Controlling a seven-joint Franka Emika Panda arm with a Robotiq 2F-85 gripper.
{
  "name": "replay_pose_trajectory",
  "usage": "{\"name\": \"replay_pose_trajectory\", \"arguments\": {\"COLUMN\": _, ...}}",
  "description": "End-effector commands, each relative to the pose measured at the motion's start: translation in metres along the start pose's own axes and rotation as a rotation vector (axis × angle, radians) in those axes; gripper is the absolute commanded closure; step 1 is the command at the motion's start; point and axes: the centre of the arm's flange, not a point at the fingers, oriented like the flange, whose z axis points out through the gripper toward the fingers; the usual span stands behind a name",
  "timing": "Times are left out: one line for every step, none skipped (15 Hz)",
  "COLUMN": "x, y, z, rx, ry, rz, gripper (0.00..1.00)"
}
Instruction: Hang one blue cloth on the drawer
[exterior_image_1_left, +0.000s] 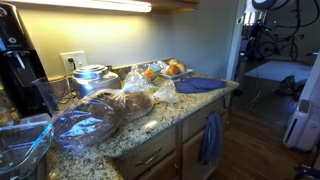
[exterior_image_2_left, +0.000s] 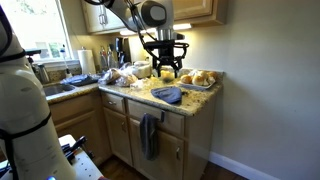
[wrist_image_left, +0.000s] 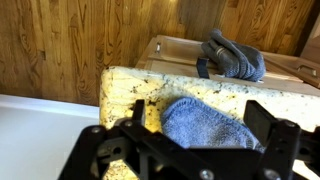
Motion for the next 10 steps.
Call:
{"name": "replay_pose_trajectory", "arguments": {"x": 0.037, "y": 0.005, "z": 0.015, "rx": -0.006, "ry": 0.035, "rz": -0.083, "gripper": 0.0}}
{"name": "replay_pose_trajectory", "arguments": {"x": 0.047, "y": 0.004, "z": 0.018, "rx": -0.016, "ry": 0.046, "rz": -0.102, "gripper": 0.0}}
{"name": "replay_pose_trajectory", "arguments": {"x": 0.057, "y": 0.001, "z": 0.021, "rx": -0.02, "ry": 0.056, "rz": -0.121, "gripper": 0.0}}
{"name": "replay_pose_trajectory", "arguments": {"x": 0.067, "y": -0.005, "z": 0.024, "rx": -0.02, "ry": 0.065, "rz": -0.142, "gripper": 0.0}}
{"name": "replay_pose_trajectory", "arguments": {"x": 0.075, "y": -0.009, "z": 0.026, "rx": -0.027, "ry": 0.073, "rz": -0.163, "gripper": 0.0}}
{"name": "replay_pose_trajectory", "arguments": {"x": 0.083, "y": -0.017, "z": 0.028, "rx": -0.025, "ry": 0.084, "rz": -0.188, "gripper": 0.0}}
{"name": "replay_pose_trajectory", "arguments": {"x": 0.089, "y": -0.024, "z": 0.031, "rx": -0.028, "ry": 0.099, "rz": -0.21, "gripper": 0.0}}
{"name": "replay_pose_trajectory", "arguments": {"x": 0.096, "y": -0.032, "z": 0.033, "rx": -0.024, "ry": 0.113, "rz": -0.227, "gripper": 0.0}}
{"name": "replay_pose_trajectory", "arguments": {"x": 0.101, "y": -0.04, "z": 0.035, "rx": -0.021, "ry": 0.126, "rz": -0.248, "gripper": 0.0}}
{"name": "replay_pose_trajectory", "arguments": {"x": 0.105, "y": -0.047, "z": 0.039, "rx": -0.024, "ry": 0.133, "rz": -0.278, "gripper": 0.0}}
